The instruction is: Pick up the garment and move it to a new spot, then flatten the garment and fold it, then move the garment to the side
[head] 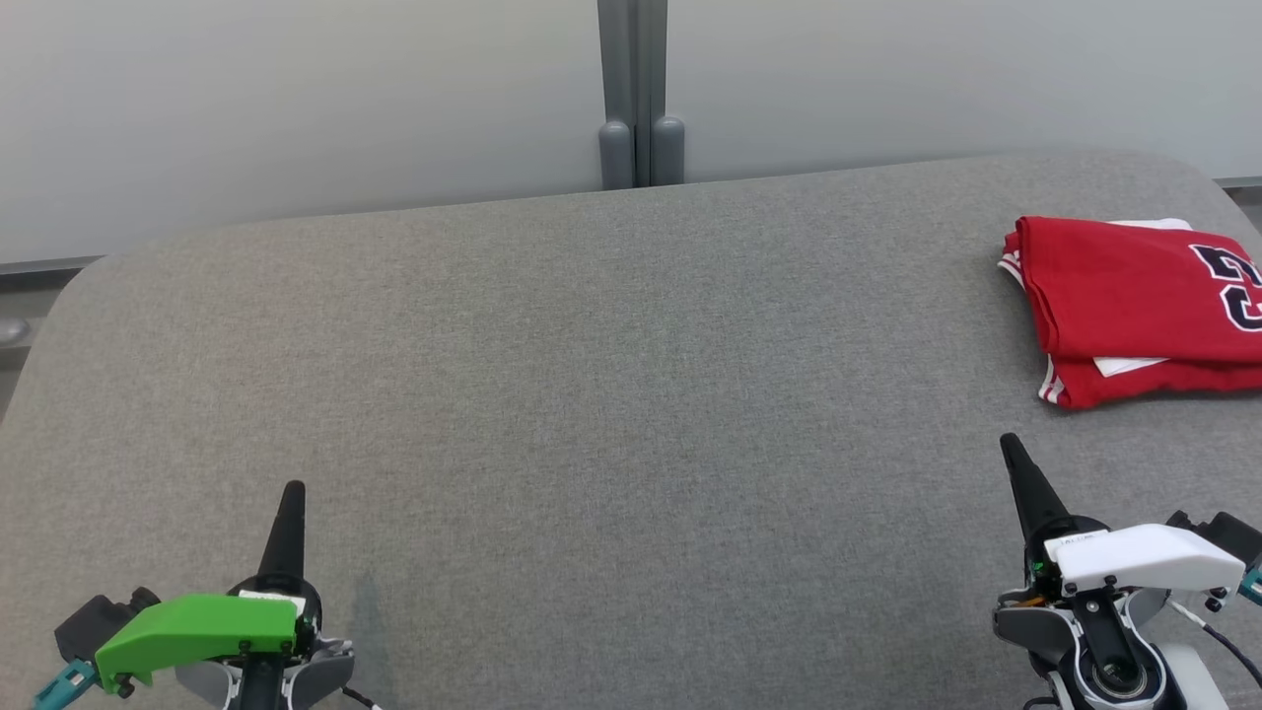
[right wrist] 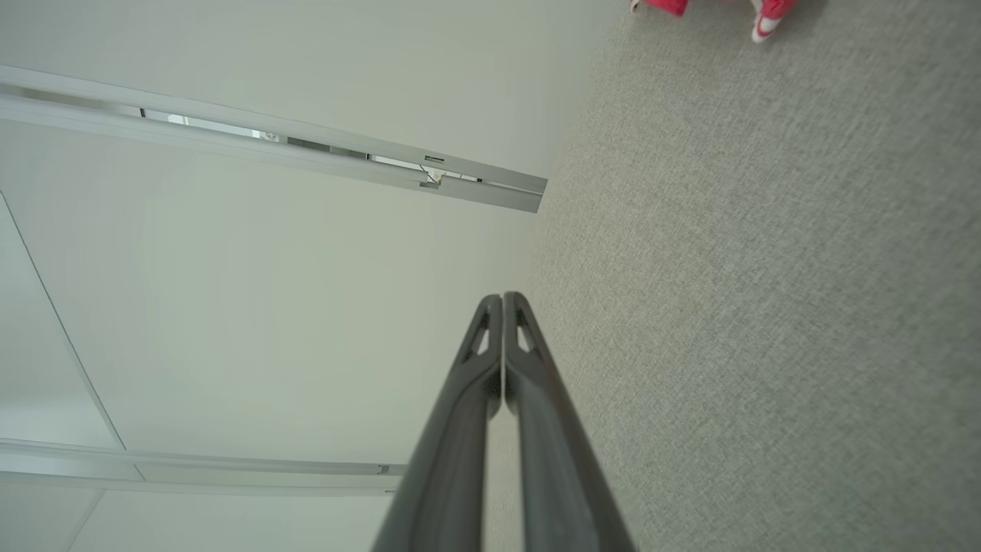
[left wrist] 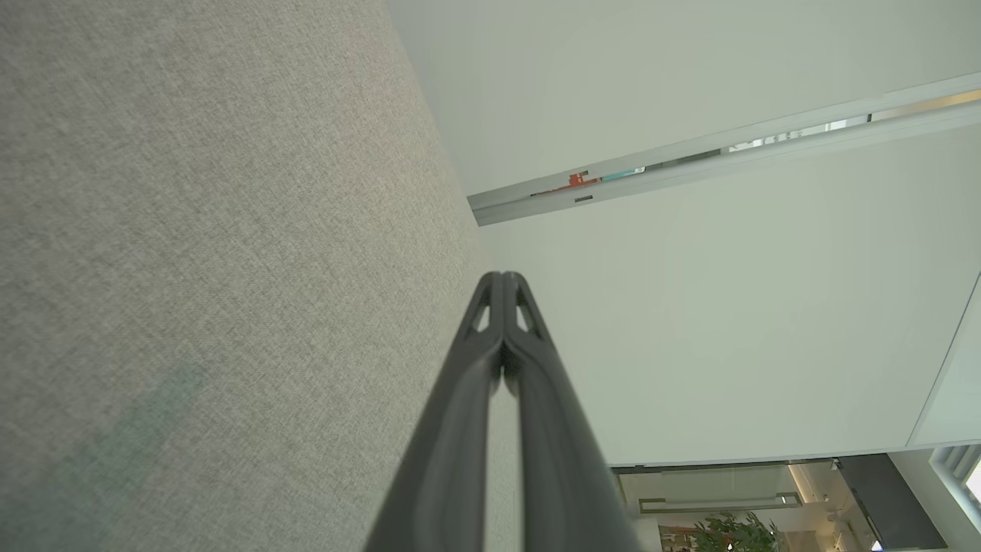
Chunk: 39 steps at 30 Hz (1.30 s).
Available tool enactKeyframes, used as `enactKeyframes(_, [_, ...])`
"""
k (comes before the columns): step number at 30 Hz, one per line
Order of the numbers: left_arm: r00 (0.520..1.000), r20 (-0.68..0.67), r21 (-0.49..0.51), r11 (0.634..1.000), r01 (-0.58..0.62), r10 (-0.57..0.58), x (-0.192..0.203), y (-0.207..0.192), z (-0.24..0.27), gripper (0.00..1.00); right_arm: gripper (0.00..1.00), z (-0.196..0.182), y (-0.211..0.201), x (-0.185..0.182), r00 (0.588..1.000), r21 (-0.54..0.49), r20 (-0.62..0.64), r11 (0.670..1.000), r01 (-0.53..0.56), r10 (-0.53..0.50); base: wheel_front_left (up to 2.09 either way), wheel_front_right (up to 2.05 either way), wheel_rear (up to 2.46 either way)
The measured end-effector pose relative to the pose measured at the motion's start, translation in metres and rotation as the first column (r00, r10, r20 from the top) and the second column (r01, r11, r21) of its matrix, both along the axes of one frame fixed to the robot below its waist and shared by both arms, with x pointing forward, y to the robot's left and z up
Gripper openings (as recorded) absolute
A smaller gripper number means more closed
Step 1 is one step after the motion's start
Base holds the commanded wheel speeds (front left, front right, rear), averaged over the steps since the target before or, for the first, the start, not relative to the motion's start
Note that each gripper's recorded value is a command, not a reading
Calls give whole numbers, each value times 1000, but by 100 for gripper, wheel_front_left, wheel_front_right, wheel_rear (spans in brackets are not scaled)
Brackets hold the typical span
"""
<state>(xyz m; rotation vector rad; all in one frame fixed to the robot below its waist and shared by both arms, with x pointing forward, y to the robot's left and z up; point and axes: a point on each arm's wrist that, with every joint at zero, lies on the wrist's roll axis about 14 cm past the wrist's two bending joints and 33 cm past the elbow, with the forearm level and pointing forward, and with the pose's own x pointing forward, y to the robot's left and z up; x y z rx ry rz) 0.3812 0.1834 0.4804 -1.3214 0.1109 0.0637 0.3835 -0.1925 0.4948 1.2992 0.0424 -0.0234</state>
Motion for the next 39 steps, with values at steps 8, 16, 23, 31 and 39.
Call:
enactKeyframes(8, [1000,19,-61,998,-8,9,1,4,4,0,0,1,-2,0,1000,65,3,998,4,-4,0,0,0])
enactKeyframes(16, [999,39,-115,993,-12,17,3,7,9,0,0,3,-4,1,1000,125,9,992,7,-8,0,0,0])
enactKeyframes(23, [998,59,-164,986,-18,28,4,11,14,0,0,5,-6,2,1000,176,15,984,11,-14,0,0,0])
enactKeyframes(31, [996,80,-207,978,-18,35,5,14,19,0,0,7,-7,3,1000,228,23,974,11,-17,0,0,0])
enactKeyframes(39, [994,96,-246,969,-22,47,6,17,23,0,0,9,-8,4,999,269,31,963,9,-18,0,0,0])
